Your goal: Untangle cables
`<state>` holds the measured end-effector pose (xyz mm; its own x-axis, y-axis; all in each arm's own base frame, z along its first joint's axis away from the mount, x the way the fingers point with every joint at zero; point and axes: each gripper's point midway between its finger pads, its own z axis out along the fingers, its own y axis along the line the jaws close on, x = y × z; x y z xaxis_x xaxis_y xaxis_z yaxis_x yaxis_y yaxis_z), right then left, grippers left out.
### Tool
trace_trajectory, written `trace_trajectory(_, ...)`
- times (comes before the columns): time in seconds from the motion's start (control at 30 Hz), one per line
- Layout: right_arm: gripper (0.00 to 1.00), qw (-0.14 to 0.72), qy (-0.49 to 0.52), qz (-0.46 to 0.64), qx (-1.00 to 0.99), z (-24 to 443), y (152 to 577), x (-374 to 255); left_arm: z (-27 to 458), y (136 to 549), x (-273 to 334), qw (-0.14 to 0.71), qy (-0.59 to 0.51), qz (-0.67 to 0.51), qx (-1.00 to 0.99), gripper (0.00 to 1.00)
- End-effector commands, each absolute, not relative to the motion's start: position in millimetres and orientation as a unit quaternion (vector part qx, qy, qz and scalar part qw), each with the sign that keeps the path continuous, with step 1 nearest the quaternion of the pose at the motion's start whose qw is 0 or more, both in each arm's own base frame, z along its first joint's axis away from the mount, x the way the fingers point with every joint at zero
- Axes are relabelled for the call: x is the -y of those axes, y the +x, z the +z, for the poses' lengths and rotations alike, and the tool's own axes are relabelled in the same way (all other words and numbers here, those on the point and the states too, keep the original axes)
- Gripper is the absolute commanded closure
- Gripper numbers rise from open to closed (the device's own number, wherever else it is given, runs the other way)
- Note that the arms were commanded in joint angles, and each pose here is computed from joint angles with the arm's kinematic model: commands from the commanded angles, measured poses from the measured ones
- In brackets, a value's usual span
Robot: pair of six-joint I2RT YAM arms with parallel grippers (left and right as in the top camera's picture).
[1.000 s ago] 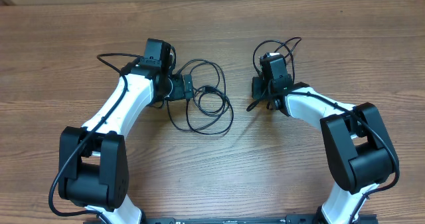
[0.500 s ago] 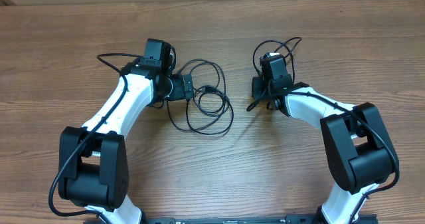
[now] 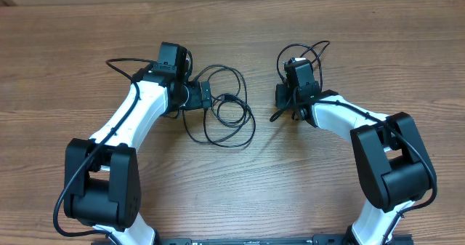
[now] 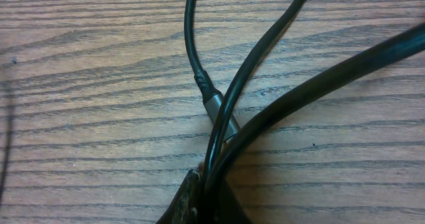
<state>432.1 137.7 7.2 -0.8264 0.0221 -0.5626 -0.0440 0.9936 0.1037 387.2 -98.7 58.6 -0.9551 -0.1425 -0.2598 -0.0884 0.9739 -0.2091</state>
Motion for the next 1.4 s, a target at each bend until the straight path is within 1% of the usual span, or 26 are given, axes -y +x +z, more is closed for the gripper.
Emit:
trace_trajectory(0.0, 0.96, 0.291, -0.003, 0.054, -0.955, 3.7, 431.0, -135.6, 58.2, 385.8, 98.7, 0.139, -0.053, -0.093, -0.985, 0.0)
trace_trajectory(0.5, 0.96, 0.292, 0.0, 0.055, -0.955, 4.8, 431.2, -135.6, 58.2, 385.8, 98.7, 0.139, -0.053, -0.093, -0.985, 0.0)
trace_trajectory(0.67, 0.96, 0.283, 0.08, 0.033, -0.955, 13.9, 423.4, -117.4, 58.2, 385.8, 98.7, 0.139, -0.053, -0.093, -0.985, 0.0)
trace_trajectory(0.77, 0.96, 0.272, 0.088, 0.029, -0.958, 23.6, 414.9, -111.9, 58.2, 385.8, 98.7, 0.139, -0.053, -0.093, -0.985, 0.01)
trace_trajectory(0.9, 0.96, 0.278, 0.094, 0.03, -0.955, 58.4, 411.8, -105.6, 58.2, 385.8, 98.7, 0.139, -0.053, -0.093, -0.985, 0.0)
trace_trajectory(1.03, 0.96, 0.305, 0.107, 0.038, -0.946, 106.0, 415.6, -95.5, 58.2, 385.8, 98.7, 0.139, -0.053, -0.093, -0.985, 0.0)
trace_trajectory(1.1, 0.96, 0.318, 0.123, 0.038, -0.939, 136.5, 416.4, -81.8, 58.2, 385.8, 98.7, 0.139, -0.053, -0.093, -0.985, 0.0)
trace_trajectory(1.27, 0.96, 0.335, 0.156, 0.03, -0.929, 186.6, 413.5, -48.4, 58.2, 385.8, 98.7, 0.139, -0.053, -0.093, -0.985, 0.0)
trace_trajectory(1.37, 0.96, 0.347, 0.157, 0.018, -0.924, 210.9, 412.9, -28.0, 58.2, 385.8, 98.7, 0.139, -0.053, -0.093, -0.985, 0.0)
